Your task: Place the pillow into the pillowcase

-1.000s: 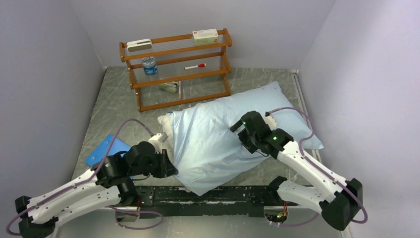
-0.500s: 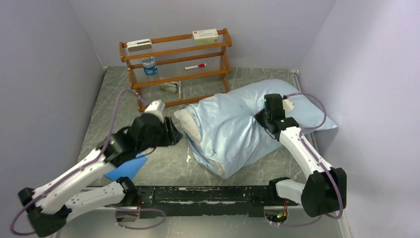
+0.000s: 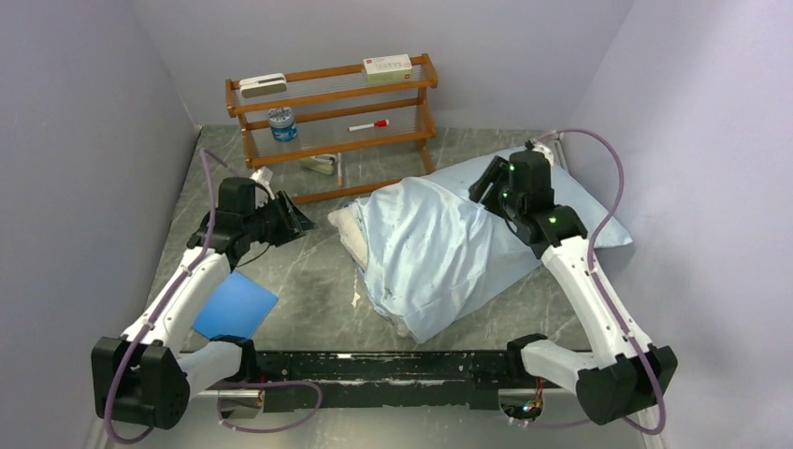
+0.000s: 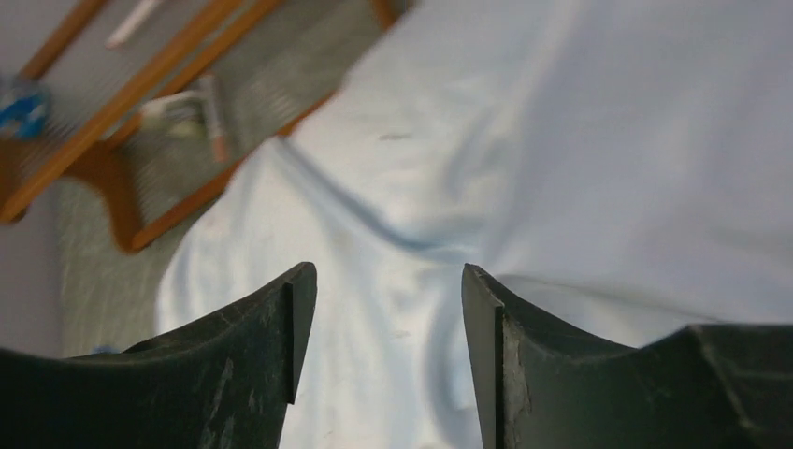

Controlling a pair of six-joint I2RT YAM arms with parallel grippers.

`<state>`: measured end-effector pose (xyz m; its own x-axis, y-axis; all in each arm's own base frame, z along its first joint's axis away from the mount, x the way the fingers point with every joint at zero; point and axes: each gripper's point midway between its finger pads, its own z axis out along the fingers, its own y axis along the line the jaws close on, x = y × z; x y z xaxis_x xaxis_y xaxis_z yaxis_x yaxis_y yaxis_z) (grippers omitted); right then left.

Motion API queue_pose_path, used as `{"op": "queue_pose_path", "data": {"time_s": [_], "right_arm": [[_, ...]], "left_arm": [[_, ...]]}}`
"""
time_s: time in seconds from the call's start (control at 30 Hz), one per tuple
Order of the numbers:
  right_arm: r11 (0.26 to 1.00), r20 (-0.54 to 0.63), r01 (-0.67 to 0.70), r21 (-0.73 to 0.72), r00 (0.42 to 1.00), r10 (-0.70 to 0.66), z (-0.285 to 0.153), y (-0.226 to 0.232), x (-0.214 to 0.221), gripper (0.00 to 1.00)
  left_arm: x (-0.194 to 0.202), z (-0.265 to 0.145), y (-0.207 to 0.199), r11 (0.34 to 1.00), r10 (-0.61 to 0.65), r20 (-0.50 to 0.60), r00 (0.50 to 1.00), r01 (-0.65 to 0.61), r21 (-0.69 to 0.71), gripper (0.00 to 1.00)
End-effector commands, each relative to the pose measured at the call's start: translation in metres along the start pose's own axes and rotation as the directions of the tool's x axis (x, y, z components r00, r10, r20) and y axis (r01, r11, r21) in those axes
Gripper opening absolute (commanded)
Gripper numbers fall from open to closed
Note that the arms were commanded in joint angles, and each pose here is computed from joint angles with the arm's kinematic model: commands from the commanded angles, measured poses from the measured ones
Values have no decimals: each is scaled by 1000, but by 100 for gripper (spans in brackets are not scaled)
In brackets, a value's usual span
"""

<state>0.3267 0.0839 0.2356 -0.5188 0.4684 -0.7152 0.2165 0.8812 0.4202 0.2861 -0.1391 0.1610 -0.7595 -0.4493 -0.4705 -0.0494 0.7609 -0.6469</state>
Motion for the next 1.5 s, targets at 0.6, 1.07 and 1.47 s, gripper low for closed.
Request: {"op": "queue_pose_path", "data": {"time_s": [0.6,1.07,1.47], "right_arm": [[611,136,582,-537,774,-618,-55,266,162,50],[398,131,899,-184,424,-896,26,262,191,46],[293,79,956,31,290,-954,54,226,183,47]], "left_arm": [[18,-12,11,978,26,2,1000,-26,207,49],[37,-3,15,963,-107,-64,992,119,243,48],[44,-6,15,962,-97,-73,993,112,251,49]]}}
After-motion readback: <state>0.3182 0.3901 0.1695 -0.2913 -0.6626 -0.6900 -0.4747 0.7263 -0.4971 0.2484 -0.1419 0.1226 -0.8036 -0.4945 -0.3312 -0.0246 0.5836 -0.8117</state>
